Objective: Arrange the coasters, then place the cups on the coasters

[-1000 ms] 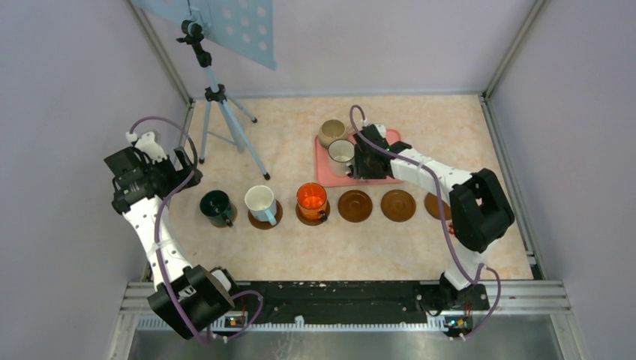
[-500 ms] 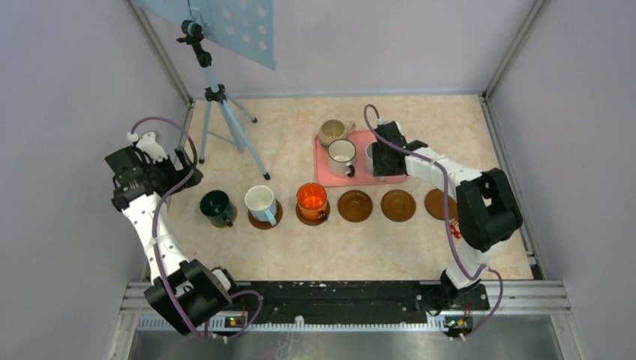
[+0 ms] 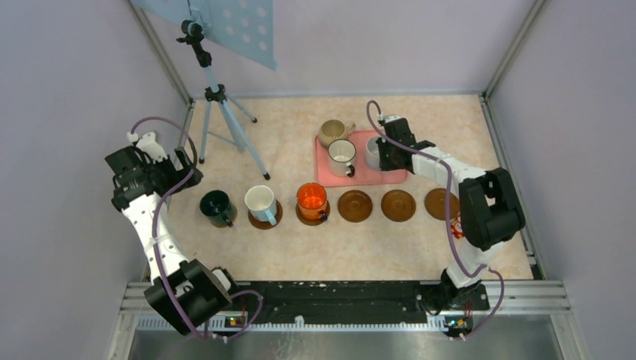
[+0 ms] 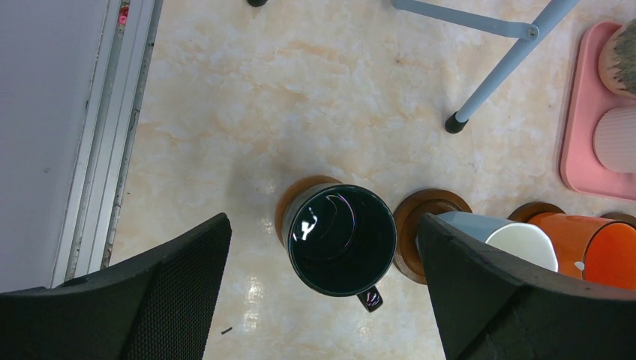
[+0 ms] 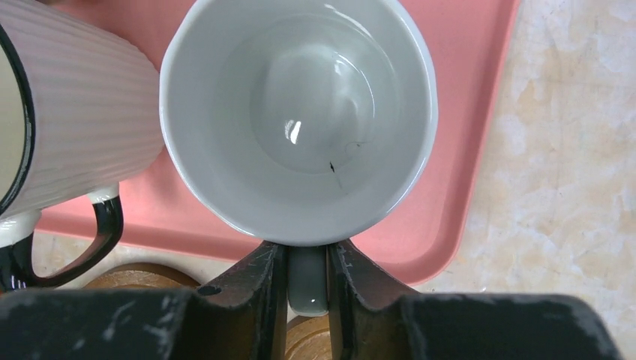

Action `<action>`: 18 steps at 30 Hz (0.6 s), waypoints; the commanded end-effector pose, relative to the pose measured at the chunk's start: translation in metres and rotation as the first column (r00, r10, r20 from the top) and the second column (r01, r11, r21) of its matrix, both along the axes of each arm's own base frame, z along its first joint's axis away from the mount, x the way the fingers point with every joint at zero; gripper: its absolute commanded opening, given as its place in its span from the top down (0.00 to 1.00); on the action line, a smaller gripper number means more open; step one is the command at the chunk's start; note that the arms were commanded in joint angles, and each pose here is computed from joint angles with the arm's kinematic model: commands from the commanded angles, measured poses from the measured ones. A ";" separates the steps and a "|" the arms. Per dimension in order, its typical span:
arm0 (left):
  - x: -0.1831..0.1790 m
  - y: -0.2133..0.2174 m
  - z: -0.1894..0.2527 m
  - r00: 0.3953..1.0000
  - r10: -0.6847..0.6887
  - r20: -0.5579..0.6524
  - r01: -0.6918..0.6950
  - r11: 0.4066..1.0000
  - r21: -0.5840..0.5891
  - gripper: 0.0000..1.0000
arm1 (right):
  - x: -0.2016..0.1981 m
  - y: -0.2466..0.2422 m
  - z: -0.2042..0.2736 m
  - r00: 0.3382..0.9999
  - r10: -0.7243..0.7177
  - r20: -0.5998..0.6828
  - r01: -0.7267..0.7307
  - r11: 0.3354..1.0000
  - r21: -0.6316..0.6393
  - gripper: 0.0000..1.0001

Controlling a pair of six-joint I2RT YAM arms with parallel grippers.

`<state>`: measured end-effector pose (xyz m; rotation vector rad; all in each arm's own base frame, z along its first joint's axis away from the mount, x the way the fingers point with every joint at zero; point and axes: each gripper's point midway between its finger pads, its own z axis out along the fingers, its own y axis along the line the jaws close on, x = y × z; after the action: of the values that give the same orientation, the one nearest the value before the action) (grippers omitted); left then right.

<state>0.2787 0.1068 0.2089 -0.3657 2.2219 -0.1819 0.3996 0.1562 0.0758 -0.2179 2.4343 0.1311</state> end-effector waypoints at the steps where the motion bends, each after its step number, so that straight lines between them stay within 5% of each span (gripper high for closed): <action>1: 0.010 0.003 0.018 0.998 -0.010 0.055 0.009 1.000 0.019 0.01 | 0.007 -0.003 0.004 0.999 0.032 0.044 -0.032 0.999 0.007 0.87; 3: 0.012 0.003 0.019 0.998 -0.012 0.057 0.011 1.000 0.013 0.01 | 0.006 -0.004 0.010 0.997 0.041 0.069 -0.041 0.999 0.003 1.00; 18: 0.014 -0.001 0.017 0.998 -0.027 0.058 0.028 1.000 -0.009 0.01 | -0.022 0.008 0.111 0.913 0.175 0.369 -0.219 0.972 0.083 1.00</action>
<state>0.2830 0.1047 0.2095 -0.3605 2.2210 -0.2152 0.3659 0.1475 0.1073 -0.3667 2.2949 0.1981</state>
